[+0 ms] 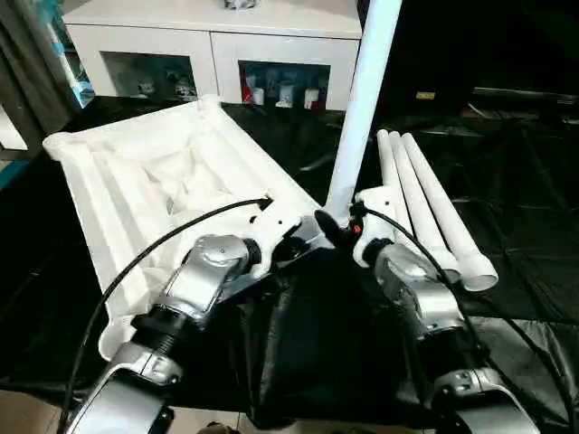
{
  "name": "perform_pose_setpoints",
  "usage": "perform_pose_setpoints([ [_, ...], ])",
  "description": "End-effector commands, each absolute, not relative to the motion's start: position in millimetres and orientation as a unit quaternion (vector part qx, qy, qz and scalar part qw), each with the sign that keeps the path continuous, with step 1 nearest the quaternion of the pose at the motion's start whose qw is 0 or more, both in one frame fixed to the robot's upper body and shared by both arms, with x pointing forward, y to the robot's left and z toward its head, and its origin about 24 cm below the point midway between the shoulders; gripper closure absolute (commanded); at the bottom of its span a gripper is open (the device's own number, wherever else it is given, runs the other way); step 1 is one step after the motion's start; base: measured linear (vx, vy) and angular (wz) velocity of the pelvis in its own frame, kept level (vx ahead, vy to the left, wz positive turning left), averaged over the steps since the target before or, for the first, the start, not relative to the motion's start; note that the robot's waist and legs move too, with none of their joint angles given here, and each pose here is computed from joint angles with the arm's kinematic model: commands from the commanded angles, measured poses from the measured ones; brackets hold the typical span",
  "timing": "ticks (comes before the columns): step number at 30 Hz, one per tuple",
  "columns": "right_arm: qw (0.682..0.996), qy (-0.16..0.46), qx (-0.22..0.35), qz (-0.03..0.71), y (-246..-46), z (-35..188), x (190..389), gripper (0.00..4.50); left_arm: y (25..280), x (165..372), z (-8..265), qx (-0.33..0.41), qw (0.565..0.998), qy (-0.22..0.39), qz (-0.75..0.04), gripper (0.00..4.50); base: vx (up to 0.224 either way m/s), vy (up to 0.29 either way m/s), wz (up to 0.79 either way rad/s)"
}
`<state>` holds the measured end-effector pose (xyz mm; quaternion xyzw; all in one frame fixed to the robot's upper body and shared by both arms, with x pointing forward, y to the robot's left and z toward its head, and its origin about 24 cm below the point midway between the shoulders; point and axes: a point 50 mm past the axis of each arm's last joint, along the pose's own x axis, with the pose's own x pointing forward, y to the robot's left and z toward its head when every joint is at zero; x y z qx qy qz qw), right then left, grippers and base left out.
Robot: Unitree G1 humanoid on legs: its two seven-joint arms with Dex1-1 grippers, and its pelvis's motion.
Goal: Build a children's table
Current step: Rotate leg to tighten
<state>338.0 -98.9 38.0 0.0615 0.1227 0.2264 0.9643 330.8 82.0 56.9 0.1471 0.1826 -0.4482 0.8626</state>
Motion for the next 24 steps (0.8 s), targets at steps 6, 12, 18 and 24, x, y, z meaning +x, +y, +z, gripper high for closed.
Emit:
perform_pose_setpoints([
  [6,0.924,0.146,0.033,0.353,-91.1,30.3,324.1,0.75,79.4,320.7,68.1,0.150,0.825,0.144,-0.525,4.50,0.000,0.000,0.00],
  [12,0.887,0.122,-0.002,0.446,-108.4,47.0,317.0,0.75,102.9,307.5,66.3,0.162,0.785,0.163,-0.575,4.50,0.000,0.000,0.00],
  [18,0.859,0.113,-0.018,0.499,-121.0,55.7,308.4,0.75,121.9,300.8,66.8,0.167,0.766,0.177,-0.595,4.50,0.000,0.000,0.00],
  [24,0.847,0.124,-0.024,0.516,-125.3,51.4,301.1,1.12,132.7,300.1,66.7,0.172,0.765,0.186,-0.592,4.50,0.000,0.000,0.00],
])
